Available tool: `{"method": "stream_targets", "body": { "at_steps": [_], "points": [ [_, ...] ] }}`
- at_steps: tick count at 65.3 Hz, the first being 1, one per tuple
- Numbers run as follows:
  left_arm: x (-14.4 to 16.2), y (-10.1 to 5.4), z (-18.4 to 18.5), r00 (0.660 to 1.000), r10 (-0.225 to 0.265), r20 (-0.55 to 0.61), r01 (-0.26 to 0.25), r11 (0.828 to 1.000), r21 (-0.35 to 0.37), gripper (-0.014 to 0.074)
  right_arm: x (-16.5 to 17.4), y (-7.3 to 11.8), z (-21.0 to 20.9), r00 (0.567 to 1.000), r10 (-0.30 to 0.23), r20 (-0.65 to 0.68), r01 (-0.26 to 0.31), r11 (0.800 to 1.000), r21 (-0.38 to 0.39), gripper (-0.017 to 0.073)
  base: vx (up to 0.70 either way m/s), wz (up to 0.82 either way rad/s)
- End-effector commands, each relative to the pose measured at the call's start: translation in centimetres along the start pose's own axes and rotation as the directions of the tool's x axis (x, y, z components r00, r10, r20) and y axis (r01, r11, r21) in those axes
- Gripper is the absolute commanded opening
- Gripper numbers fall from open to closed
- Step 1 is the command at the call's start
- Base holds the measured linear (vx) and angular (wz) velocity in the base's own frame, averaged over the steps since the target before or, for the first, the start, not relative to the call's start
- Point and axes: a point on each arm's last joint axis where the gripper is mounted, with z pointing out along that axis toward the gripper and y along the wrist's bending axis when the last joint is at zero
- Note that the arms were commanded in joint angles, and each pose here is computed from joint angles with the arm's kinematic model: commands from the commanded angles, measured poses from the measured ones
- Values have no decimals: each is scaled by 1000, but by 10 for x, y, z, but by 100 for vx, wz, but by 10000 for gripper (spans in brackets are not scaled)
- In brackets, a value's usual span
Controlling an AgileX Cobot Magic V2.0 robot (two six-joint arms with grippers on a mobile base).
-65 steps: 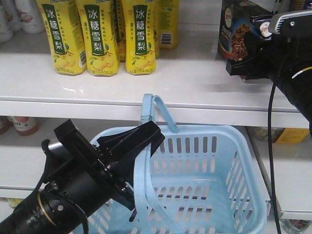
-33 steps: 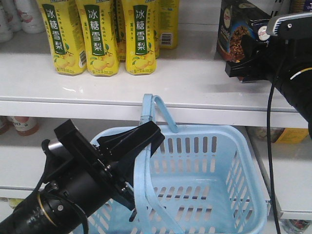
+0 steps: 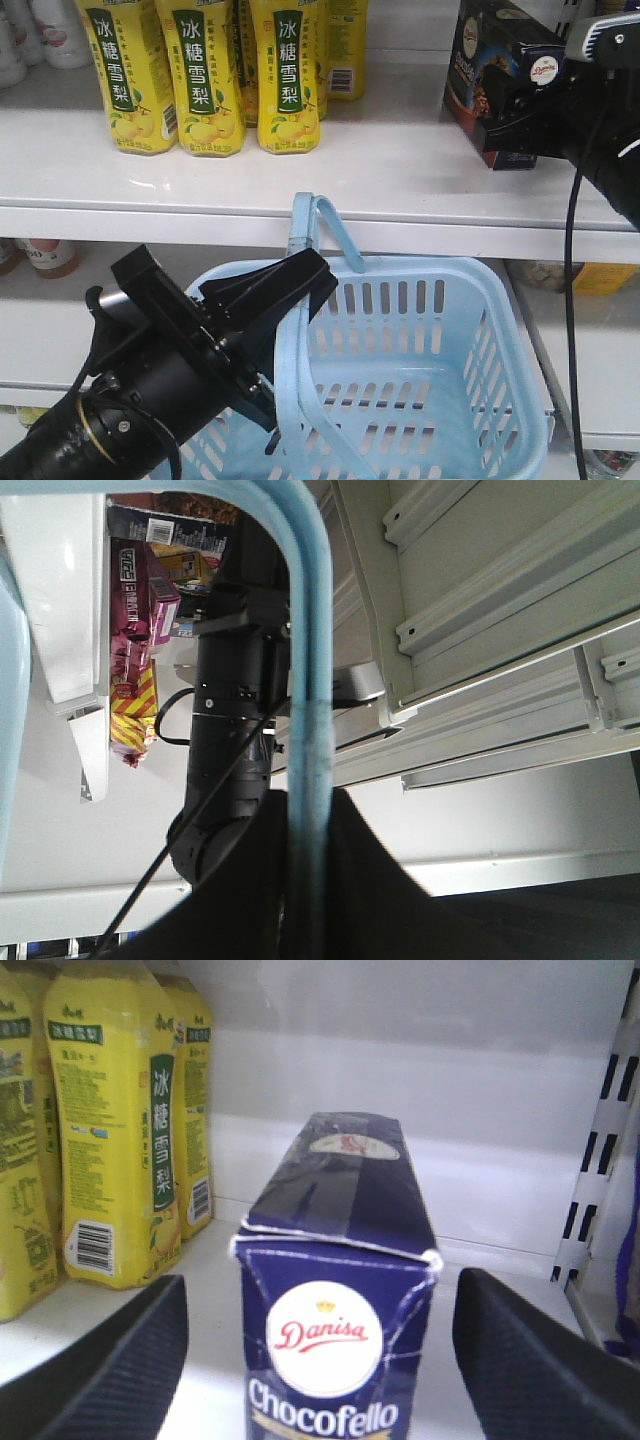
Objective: Left arm holds basket, right arm returns cookies
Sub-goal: 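Lower the box onto the upper shelf beside the yellow bottles, then open the right gripper and withdraw it from the box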
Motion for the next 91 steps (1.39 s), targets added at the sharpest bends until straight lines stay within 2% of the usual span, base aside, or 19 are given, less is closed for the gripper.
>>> {"method": "stream_targets", "body": {
  "at_steps": [1,11,21,33,37,45,50,56,74,84,91],
  "points": [
    [3,-28,2,1000,-2,-12,5,979,202,-3,-30,-3,-12,992,-11,124,9,1000,13,517,0,0],
    [3,-28,2,1000,-2,-12,5,979,202,-3,-44,-5,-27,987,-6,160,5,1000,11,475,0,0],
    [3,-28,2,1000,-2,-12,5,979,202,-3,-62,-7,-48,977,0,215,-1,1000,8,381,0,0],
    [3,-28,2,1000,-2,-12,5,979,202,-3,-85,-10,-83,962,2,274,-1,1000,-1,203,0,0],
    [3,-28,2,1000,-2,-12,5,979,202,-3,-91,-12,-94,958,1,285,0,1000,-3,119,0,0],
    [3,-28,2,1000,-2,-12,5,979,202,-3,-99,-13,-115,954,-40,296,43,999,-4,-17,0,0],
    [3,-28,2,1000,-2,-12,5,979,202,-3,-102,-14,-126,954,-72,290,75,997,1,-12,0,0],
    [3,-28,2,1000,-2,-12,5,979,202,-3,-104,-17,-142,960,-82,269,83,997,6,-9,0,0],
    [3,-28,2,1000,-2,-12,5,979,202,-3,-107,-26,-182,970,-54,237,45,998,44,-6,0,0],
    [3,-28,2,1000,-2,-12,5,979,202,-3,-106,-30,-199,975,-86,206,66,993,99,-6,0,0],
    [3,-28,2,1000,-2,-12,5,979,202,-3,-102,-30,-207,983,-79,164,62,992,107,-6,0,0]
  ]
}}
